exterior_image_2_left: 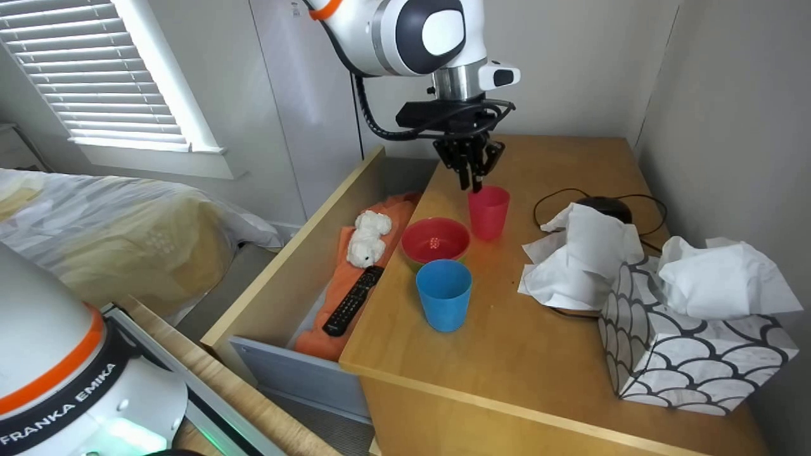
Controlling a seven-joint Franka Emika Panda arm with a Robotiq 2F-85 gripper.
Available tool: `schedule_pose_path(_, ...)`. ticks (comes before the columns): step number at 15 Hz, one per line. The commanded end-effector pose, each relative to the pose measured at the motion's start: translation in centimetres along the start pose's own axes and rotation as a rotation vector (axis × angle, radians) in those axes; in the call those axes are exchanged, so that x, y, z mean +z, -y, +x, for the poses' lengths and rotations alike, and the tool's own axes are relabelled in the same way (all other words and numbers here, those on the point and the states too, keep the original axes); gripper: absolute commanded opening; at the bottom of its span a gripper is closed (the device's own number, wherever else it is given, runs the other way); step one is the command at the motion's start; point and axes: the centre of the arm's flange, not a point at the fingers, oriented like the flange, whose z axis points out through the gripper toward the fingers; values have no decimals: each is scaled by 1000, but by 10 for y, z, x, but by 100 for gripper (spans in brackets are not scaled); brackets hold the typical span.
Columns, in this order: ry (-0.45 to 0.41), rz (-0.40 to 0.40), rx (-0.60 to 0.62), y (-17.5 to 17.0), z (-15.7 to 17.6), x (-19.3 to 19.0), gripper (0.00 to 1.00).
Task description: Put the contents of the pink cup in the pink bowl
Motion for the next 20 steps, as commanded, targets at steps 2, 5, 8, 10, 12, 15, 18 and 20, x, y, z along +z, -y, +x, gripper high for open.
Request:
schedule_pose_path(2, -28, 94, -3, -4, -21, -19, 67)
schedule_pose_path(5, -31, 109, 41, 1, -46, -44, 89)
schedule_pose_path(8, -17, 102, 67, 10, -85, -67, 100)
schedule_pose_path(10, -46, 77, 45, 13, -110, -81, 100)
schedule_pose_path(12, -49, 70, 33, 13, -133, -95, 100)
schedule_pose_path(15, -68, 46, -3, 8, -161, -116, 100)
schedule_pose_path(18, -63, 33, -55, -1, -183, -131, 100)
schedule_pose_path(20, -66, 39, -30, 0, -158, -118, 100)
